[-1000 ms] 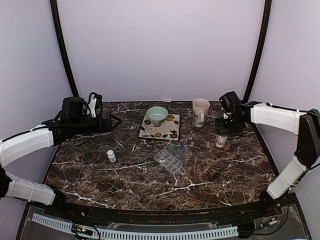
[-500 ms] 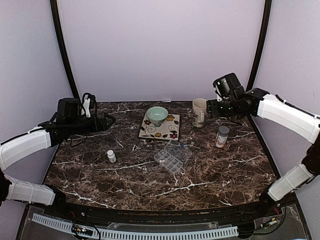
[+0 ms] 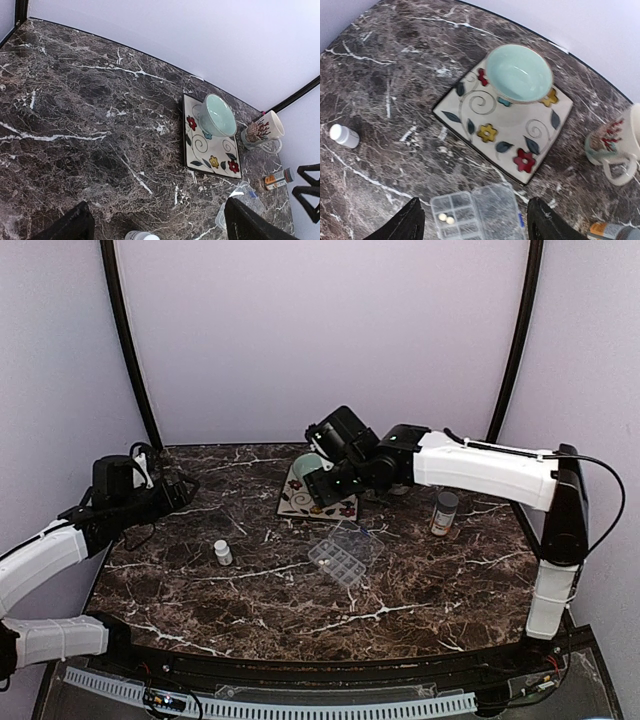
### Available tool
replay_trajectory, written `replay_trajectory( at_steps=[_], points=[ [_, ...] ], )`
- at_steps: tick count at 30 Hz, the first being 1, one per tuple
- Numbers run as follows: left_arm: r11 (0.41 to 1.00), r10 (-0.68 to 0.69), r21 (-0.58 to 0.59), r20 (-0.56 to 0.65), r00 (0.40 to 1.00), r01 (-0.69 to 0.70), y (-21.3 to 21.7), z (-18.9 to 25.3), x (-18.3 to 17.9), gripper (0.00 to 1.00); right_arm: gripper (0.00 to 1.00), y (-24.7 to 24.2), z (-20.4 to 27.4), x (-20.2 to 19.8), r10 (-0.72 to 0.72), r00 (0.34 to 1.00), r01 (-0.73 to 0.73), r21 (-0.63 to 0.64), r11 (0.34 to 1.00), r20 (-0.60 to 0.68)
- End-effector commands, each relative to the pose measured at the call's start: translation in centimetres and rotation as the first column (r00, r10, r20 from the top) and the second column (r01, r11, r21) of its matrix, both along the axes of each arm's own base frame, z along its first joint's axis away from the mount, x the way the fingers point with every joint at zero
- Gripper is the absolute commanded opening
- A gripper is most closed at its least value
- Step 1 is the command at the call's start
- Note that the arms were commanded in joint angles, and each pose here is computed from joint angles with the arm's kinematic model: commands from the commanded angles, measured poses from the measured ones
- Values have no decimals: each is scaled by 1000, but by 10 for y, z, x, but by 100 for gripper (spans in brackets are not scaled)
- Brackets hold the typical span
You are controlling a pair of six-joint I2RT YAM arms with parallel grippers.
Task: Sort the pills into containers
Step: Pick up the pill bottle from the center of the board.
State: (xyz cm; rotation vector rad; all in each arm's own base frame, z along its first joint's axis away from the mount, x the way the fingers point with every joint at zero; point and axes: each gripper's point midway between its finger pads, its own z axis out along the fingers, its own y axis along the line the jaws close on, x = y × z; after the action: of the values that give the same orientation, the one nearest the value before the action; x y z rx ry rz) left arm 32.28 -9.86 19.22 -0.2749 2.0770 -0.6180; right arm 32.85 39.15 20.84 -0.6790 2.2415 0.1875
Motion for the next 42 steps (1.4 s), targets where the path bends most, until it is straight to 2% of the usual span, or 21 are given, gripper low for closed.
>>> replay_trajectory(
  at_steps=[1, 7, 16, 29, 42],
  points=[
    [993, 113, -39, 10, 994, -112, 22, 3, -8, 93, 70, 62, 18, -17, 139, 990, -140, 95, 986, 19],
    [983, 160, -88, -22, 987, -161, 31, -9, -17, 92, 70, 129, 1, -38, 274, 962, -270, 165, 949, 2],
    [956, 234, -169, -44, 971, -238, 40, -23, -30, 80, 70, 196, -29, -59, 418, 909, -405, 246, 880, 2],
    [947, 238, -208, -62, 969, -246, 39, -32, -32, 78, 74, 231, -59, -67, 505, 863, -477, 309, 823, -11],
    [946, 231, -218, -61, 971, -239, 38, -33, -33, 78, 75, 245, -80, -59, 522, 853, -486, 332, 808, -22]
  ],
)
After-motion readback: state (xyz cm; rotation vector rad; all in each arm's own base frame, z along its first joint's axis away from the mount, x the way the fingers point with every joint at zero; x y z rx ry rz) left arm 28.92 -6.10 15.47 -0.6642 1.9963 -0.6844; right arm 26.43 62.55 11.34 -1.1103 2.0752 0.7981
